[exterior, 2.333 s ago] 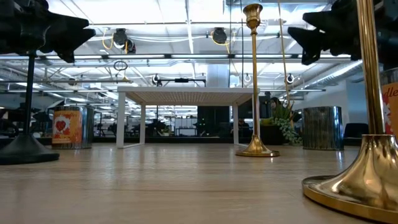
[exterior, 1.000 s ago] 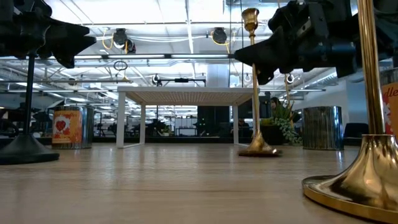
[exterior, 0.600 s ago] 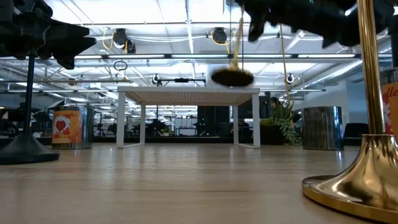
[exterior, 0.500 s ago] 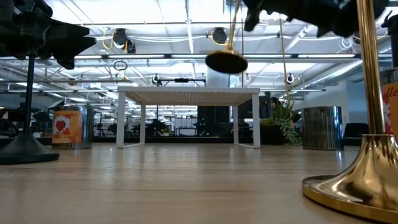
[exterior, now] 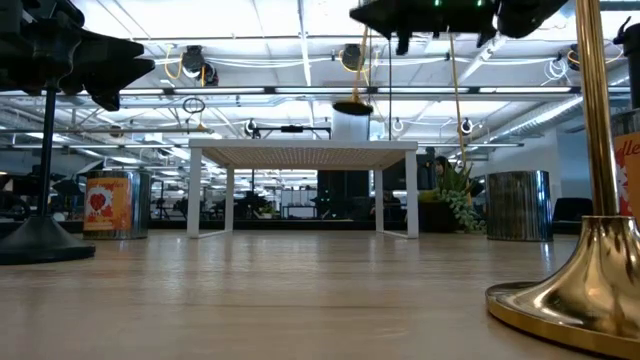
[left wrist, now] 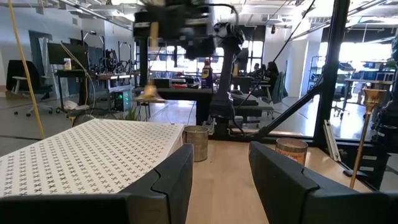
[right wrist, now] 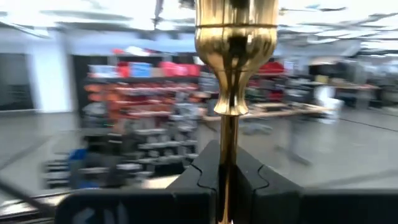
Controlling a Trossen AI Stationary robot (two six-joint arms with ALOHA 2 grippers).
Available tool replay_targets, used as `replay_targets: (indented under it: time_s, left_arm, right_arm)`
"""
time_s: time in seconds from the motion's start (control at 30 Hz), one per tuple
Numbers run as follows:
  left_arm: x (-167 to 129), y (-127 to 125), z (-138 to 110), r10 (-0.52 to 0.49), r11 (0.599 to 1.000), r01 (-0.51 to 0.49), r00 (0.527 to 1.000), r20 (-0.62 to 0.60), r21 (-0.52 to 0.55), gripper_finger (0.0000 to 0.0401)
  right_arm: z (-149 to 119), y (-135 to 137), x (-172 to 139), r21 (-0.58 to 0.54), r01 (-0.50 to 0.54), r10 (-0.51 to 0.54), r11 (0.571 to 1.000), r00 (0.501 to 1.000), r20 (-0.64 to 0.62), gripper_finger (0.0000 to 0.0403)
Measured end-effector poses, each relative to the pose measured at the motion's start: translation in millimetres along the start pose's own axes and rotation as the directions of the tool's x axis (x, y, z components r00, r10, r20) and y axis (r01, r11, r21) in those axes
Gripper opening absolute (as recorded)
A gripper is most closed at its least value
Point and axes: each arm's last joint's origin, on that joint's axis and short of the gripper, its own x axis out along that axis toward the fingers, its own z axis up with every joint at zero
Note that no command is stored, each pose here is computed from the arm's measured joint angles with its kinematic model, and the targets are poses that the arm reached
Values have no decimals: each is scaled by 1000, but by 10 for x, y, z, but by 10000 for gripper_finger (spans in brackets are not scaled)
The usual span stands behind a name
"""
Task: Pick & Place candle stick holders
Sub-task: Put the top gold candle holder on the shelf
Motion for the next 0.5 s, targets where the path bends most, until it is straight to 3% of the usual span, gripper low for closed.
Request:
replay_targets:
  time_s: [0.17, 0.5]
  left_arm:
    - [0, 0, 0, 0, 1000, 0, 1000, 0, 2, 166]
    - [0, 3, 1, 9, 1000, -9, 1000, 1, 9, 166]
  right_arm:
    - [-95, -335, -27, -32, 183, -184, 983, 981, -60, 6]
    - [-387, -616, 79, -55, 225, -229, 973, 969, -94, 6]
